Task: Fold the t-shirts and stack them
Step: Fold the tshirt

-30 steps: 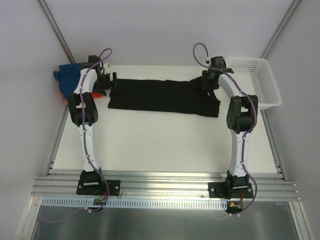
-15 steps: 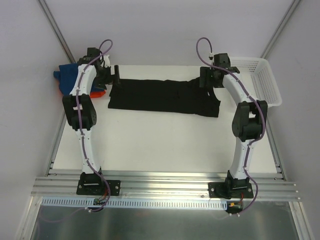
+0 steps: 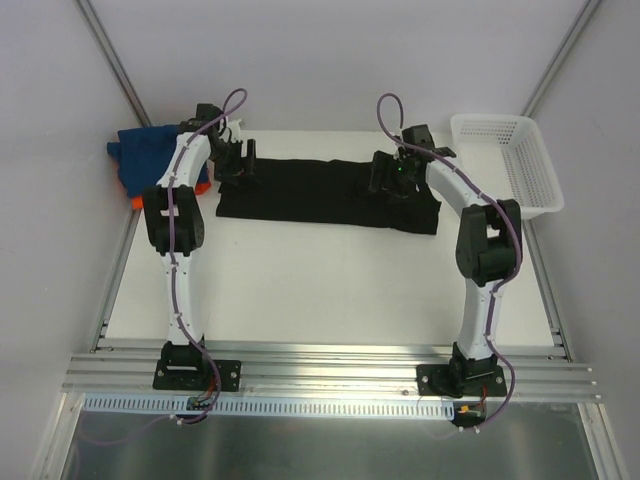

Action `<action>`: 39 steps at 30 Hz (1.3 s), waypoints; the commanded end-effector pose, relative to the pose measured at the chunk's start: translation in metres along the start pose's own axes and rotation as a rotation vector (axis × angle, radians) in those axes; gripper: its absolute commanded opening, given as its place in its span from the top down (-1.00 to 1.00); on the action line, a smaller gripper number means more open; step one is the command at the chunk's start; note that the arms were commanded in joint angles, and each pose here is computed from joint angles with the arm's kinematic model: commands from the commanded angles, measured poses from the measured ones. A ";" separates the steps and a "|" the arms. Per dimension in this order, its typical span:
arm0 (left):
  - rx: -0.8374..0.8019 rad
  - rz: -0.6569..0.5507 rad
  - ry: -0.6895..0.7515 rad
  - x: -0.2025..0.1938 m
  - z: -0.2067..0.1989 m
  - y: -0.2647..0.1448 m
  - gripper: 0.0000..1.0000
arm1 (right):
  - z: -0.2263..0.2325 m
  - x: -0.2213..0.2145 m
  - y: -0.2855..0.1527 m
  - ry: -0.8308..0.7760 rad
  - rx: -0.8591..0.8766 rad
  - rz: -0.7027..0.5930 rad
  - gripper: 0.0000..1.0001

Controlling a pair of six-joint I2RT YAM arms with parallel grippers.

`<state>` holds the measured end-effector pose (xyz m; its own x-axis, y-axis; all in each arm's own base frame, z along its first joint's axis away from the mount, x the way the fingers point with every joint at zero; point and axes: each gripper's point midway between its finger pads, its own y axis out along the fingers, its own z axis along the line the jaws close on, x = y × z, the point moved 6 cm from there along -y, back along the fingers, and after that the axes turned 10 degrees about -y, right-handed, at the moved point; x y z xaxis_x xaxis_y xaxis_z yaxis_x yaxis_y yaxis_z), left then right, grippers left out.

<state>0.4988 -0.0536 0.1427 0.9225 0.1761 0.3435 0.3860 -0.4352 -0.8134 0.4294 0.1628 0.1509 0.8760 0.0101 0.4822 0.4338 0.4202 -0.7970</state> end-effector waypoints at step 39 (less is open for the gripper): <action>-0.112 0.474 -0.150 -0.187 -0.054 -0.027 -0.54 | -0.022 0.051 0.064 0.118 0.100 -0.030 -0.75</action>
<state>0.3401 -0.1043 0.0954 0.9896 0.0879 -0.1142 -0.0483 -0.5442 -0.8376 0.4938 0.1605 0.1002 0.9036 -0.0902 0.4189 0.4106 0.4618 -0.7862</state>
